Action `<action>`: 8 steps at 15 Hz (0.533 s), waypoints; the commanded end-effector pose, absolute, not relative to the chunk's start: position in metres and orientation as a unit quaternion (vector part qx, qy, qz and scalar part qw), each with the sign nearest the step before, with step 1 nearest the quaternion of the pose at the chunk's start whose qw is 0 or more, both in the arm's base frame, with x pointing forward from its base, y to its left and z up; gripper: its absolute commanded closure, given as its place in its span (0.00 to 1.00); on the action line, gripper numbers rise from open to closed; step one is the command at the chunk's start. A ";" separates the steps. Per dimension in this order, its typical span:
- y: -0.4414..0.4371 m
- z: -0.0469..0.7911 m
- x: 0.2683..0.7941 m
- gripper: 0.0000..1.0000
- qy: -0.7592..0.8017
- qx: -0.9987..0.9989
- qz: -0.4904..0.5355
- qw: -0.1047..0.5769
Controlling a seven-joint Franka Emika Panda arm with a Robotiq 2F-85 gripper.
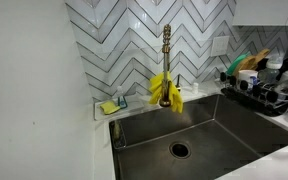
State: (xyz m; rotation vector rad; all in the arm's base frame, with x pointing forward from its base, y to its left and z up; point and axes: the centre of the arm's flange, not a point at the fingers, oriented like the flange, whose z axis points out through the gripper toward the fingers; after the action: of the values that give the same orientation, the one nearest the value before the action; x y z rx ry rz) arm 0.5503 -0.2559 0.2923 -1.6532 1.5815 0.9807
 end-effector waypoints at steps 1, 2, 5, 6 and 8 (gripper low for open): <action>-0.261 0.287 0.556 0.32 0.603 -0.613 0.396 0.321; -0.261 0.286 0.556 0.42 0.603 -0.612 0.399 0.321; -0.263 0.285 0.556 0.54 0.601 -0.609 0.405 0.321; -0.263 0.286 0.555 0.54 0.601 -0.610 0.405 0.320; -0.257 0.295 0.554 0.54 0.603 -0.623 0.393 0.306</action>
State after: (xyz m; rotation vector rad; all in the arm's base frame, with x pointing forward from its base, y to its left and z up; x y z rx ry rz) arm 0.5522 -0.2573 0.2877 -1.6356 1.5827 1.0335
